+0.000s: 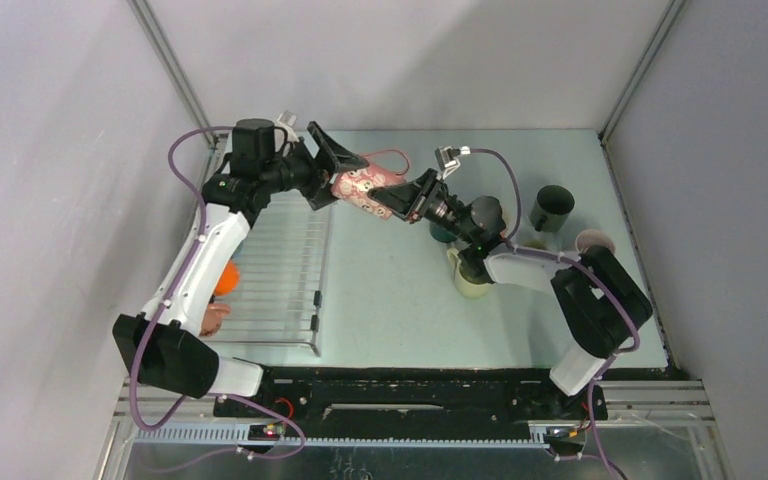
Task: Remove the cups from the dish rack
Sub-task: Place the cup at the center of the board.
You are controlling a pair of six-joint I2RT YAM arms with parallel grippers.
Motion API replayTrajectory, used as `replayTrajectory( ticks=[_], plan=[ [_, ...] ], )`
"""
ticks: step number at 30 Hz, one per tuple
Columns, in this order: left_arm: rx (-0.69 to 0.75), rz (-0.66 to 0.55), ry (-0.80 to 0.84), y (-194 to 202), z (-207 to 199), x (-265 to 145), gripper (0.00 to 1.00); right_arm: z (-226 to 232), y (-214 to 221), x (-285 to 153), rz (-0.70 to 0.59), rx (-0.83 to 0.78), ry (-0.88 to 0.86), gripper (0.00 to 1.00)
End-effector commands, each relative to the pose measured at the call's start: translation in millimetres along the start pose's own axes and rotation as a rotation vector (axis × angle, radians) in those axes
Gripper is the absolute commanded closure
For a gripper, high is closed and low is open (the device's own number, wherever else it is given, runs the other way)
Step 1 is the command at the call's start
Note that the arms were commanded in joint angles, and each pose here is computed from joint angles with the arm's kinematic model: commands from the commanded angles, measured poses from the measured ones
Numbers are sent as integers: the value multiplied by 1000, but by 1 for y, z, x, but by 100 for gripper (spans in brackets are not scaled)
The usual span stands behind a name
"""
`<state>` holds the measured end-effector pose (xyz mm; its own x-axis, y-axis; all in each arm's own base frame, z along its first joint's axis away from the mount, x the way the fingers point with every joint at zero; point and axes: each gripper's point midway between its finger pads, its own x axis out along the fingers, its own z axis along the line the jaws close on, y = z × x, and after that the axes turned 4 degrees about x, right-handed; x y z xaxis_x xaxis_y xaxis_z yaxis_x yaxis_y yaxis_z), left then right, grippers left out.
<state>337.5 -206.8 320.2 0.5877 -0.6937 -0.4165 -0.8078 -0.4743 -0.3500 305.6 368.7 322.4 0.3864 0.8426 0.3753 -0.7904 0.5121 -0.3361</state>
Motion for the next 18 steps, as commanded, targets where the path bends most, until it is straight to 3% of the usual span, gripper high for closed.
replayTrajectory(
  ticks=[1,3,5,8,14,16,18],
  plan=[
    [60,17,143,11,-34,-3,100,60,-9,-6,-7,-106,-112,88],
    [55,28,157,15,-36,0,100,63,-9,-8,-11,-122,-97,100],
    [50,32,176,17,-38,3,96,64,-11,-11,-18,-140,-76,100],
    [40,32,202,18,-40,5,74,63,-11,-14,-22,-157,-43,100],
    [53,23,241,21,-46,7,18,71,-16,-23,-47,-225,37,100],
    [59,18,251,21,-48,6,5,73,-18,-27,-61,-250,66,100],
    [59,15,269,22,-51,5,0,75,-20,-32,-76,-267,96,100]
  ],
)
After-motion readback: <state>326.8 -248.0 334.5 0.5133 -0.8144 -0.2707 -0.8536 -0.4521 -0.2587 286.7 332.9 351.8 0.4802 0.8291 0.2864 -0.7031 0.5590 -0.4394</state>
